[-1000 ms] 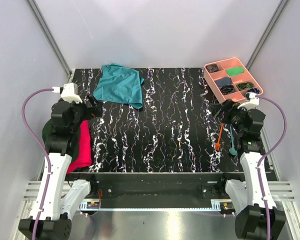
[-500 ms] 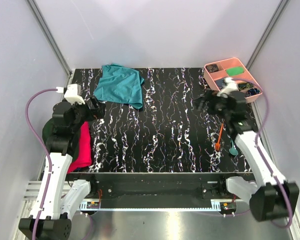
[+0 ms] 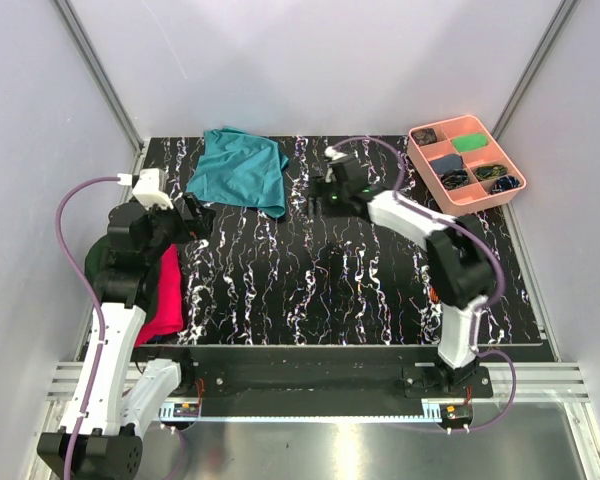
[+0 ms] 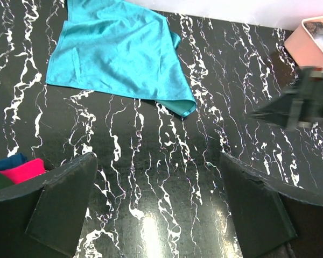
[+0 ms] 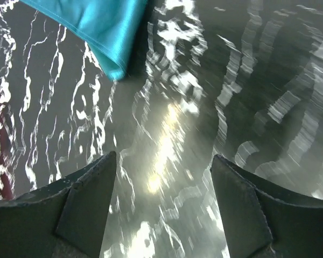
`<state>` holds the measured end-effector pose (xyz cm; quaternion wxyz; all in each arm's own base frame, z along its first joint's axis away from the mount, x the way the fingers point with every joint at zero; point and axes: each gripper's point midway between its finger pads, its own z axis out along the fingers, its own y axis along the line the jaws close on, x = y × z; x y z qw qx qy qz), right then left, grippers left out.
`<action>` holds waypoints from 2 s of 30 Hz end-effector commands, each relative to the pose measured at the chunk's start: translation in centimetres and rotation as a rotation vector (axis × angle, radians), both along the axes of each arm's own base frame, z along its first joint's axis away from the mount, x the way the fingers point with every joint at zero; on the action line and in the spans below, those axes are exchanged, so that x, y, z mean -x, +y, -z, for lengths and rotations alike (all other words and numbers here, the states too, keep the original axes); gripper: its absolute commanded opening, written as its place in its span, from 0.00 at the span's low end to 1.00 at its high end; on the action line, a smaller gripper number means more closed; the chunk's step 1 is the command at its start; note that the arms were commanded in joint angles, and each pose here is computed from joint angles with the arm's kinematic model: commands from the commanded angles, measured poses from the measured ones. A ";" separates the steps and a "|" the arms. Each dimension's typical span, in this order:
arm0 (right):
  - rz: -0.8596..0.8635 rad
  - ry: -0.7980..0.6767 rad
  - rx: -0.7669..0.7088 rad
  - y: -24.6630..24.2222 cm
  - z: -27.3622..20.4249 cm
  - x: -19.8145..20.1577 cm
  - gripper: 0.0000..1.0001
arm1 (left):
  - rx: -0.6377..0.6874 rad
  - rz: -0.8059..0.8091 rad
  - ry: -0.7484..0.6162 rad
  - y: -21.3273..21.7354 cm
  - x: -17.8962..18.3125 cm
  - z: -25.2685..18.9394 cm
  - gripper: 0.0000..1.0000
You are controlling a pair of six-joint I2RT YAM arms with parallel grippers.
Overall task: Fold the napkin, place the utensils inside, and roll it up
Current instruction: Move the napkin to the centre of the board
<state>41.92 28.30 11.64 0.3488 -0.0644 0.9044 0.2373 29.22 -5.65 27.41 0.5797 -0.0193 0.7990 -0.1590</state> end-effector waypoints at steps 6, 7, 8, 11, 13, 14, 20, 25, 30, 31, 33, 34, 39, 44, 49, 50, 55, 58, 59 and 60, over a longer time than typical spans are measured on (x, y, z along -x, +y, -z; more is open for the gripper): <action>-0.059 0.023 -0.028 7.6 3.3 -4.5 0.76 | 0.014 0.043 -0.042 -0.8 -0.5 -1.2 0.99; -0.063 0.028 -0.036 7.9 3.6 -4.7 0.76 | 0.014 0.043 -0.042 -0.8 -0.5 -1.2 0.99; -0.064 0.020 -0.057 8.5 3.0 -5.3 0.75 | 0.014 0.043 -0.040 -0.8 -0.5 -1.2 0.99; -0.076 0.041 -0.089 9.8 3.9 -5.9 0.73 | 0.011 0.047 -0.033 -0.9 -0.5 -1.1 0.99; -0.084 0.063 -0.095 10.4 5.1 -6.0 0.72 | 0.014 0.064 -0.026 -1.2 -0.5 -0.9 0.99; -0.085 0.060 -0.108 10.8 4.8 -6.4 0.69 | 0.013 0.067 -0.028 -1.2 -0.5 -1.0 0.99; -0.099 0.097 -0.142 12.0 6.2 -6.7 0.60 | 0.016 0.086 -0.017 -1.8 -0.4 -0.8 0.99; -0.110 0.109 -0.168 12.8 6.5 -7.0 0.05 | 0.013 0.101 -0.014 -2.2 -0.3 -0.7 0.98; -0.076 0.073 -0.129 11.2 4.9 -6.6 0.00 | 0.023 0.131 -0.002 -2.7 -0.3 -0.5 0.94; -0.073 0.092 -0.089 10.1 6.2 -5.5 0.00 | 0.024 0.132 0.001 -2.8 -0.3 -0.4 0.93; -0.053 0.053 -0.063 8.7 4.0 -4.7 0.00 | 0.025 0.135 0.007 -2.8 -0.4 -0.2 0.92; -0.048 0.086 -0.019 7.2 5.7 -3.3 0.00 | 0.024 0.132 0.010 -2.8 -0.4 -0.1 0.90; -0.014 0.089 0.061 2.6 4.8 1.5 0.00 | 0.013 0.098 0.076 -2.5 -0.8 1.6 0.77; 0.042 0.137 0.130 -2.8 5.9 7.7 0.00 | 0.058 0.111 0.222 -5.1 -0.2 5.6 0.70; 0.102 0.154 0.172 -6.8 6.4 11.8 0.00 | 0.036 0.026 0.333 -5.9 0.9 10.6 0.70; 0.104 0.134 0.153 -6.9 5.4 12.1 0.00 | 0.031 -0.004 0.341 -5.6 0.7 11.6 0.69; 0.104 0.126 0.132 -7.7 4.6 13.6 0.00 | 0.017 -0.064 0.437 -4.9 1.3 17.2 0.65; 0.101 0.117 0.105 -7.7 3.9 14.1 0.00 | -0.002 -0.083 0.459 -4.8 0.9 18.6 0.61; 0.099 0.111 0.100 -7.8 3.7 14.3 0.00 | -0.001 -0.081 0.458 -4.9 0.6 18.7 0.60; 0.098 0.113 0.098 -7.8 3.7 14.4 0.00 | 0.007 -0.068 0.471 -5.2 0.7 19.1 0.59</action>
